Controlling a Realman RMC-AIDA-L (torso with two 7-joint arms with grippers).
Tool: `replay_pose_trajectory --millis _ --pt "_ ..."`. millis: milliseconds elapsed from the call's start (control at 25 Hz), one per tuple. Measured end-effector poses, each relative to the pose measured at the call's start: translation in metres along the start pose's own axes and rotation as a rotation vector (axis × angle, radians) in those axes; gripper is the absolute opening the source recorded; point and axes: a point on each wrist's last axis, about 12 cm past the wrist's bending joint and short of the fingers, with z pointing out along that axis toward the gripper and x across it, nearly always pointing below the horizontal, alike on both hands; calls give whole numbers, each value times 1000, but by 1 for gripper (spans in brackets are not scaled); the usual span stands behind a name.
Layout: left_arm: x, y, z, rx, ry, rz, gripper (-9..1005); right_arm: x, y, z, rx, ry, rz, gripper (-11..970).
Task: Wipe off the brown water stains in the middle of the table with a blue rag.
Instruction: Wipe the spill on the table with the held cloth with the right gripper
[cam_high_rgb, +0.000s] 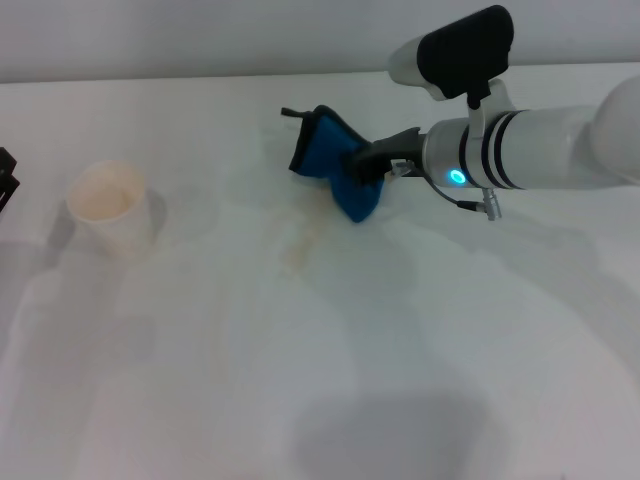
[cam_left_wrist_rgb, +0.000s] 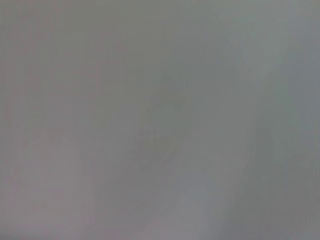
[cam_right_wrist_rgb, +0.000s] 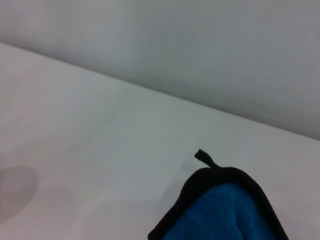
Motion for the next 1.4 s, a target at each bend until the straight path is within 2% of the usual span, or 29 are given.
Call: replay_pose_trajectory --millis 160,440,640,880,1120,1400 --pt "0 0 -1 -1 1 0 887 7 -5 1 26 2 8 73" --pt "0 0 0 -4 -3 -2 888 20 8 7 -10 47 -3 74" --pt "-1 0 1 -4 -5 -3 888 22 32 8 -91 67 -37 74" --pt "-1 0 1 -6 -7 -5 887 30 66 5 -223 146 -132 74" --pt "-1 0 1 -8 -9 -5 888 40 94 -1 -340 231 -222 74" --pt "-2 0 5 -6 -7 -2 887 48 114 -9 -437 317 -294 74"
